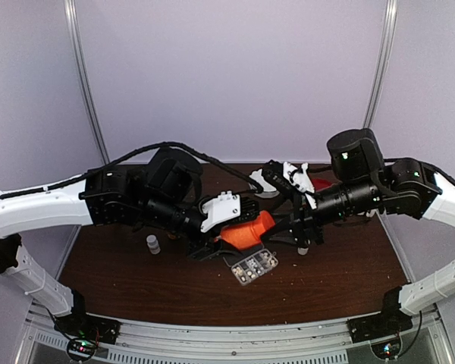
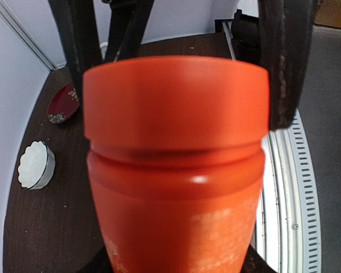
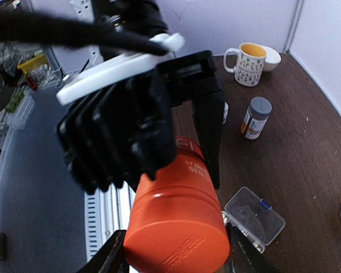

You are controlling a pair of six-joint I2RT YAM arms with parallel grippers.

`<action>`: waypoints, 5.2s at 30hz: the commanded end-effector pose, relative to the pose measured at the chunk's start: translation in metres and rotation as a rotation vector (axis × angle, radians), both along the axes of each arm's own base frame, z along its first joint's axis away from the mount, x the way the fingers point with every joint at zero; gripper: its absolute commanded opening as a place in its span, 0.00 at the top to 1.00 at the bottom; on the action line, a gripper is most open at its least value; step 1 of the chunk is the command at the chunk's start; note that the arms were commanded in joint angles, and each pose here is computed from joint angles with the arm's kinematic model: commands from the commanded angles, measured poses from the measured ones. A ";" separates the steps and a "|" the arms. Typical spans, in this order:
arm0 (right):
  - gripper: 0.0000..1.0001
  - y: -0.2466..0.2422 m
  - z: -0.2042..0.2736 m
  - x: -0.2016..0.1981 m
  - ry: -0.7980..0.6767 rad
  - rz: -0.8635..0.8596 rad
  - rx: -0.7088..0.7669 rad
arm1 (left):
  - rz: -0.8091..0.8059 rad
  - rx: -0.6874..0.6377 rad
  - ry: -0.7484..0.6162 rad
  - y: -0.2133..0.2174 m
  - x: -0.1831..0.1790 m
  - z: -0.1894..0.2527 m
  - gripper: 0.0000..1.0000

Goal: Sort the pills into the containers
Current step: Screw the lid of the pill bottle onto the pill bottle, then place the pill bottle at the center of the board, then pick up the pill bottle from the center of the board.

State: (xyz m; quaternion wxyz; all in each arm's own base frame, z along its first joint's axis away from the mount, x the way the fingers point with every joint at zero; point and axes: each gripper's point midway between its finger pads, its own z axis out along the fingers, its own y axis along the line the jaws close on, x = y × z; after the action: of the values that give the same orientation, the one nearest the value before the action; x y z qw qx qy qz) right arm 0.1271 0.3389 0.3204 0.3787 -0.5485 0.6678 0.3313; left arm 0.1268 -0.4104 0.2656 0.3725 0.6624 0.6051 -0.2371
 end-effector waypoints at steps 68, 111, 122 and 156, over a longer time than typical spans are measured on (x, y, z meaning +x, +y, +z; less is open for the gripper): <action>0.98 -0.163 -0.144 0.226 0.299 -1.071 -0.545 | 0.688 -0.105 -0.092 0.056 0.101 0.005 0.02; 0.11 -0.189 -0.167 0.188 0.313 -1.186 -0.444 | 0.630 -0.182 0.127 0.030 0.084 -0.009 0.02; 0.40 -0.163 -0.216 0.171 0.431 -1.079 -0.496 | 0.670 -0.201 0.194 0.025 0.086 -0.012 0.03; 0.68 -0.152 -0.264 0.161 0.465 -1.059 -0.606 | 0.685 -0.167 0.145 0.029 0.091 -0.019 0.03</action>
State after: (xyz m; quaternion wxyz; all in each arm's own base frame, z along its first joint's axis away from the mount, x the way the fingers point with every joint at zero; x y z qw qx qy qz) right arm 0.2883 0.1877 0.0542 0.1599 -0.1445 0.9764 0.0100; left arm 0.2089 -0.3772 0.2354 0.4174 0.3794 0.8034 -0.1910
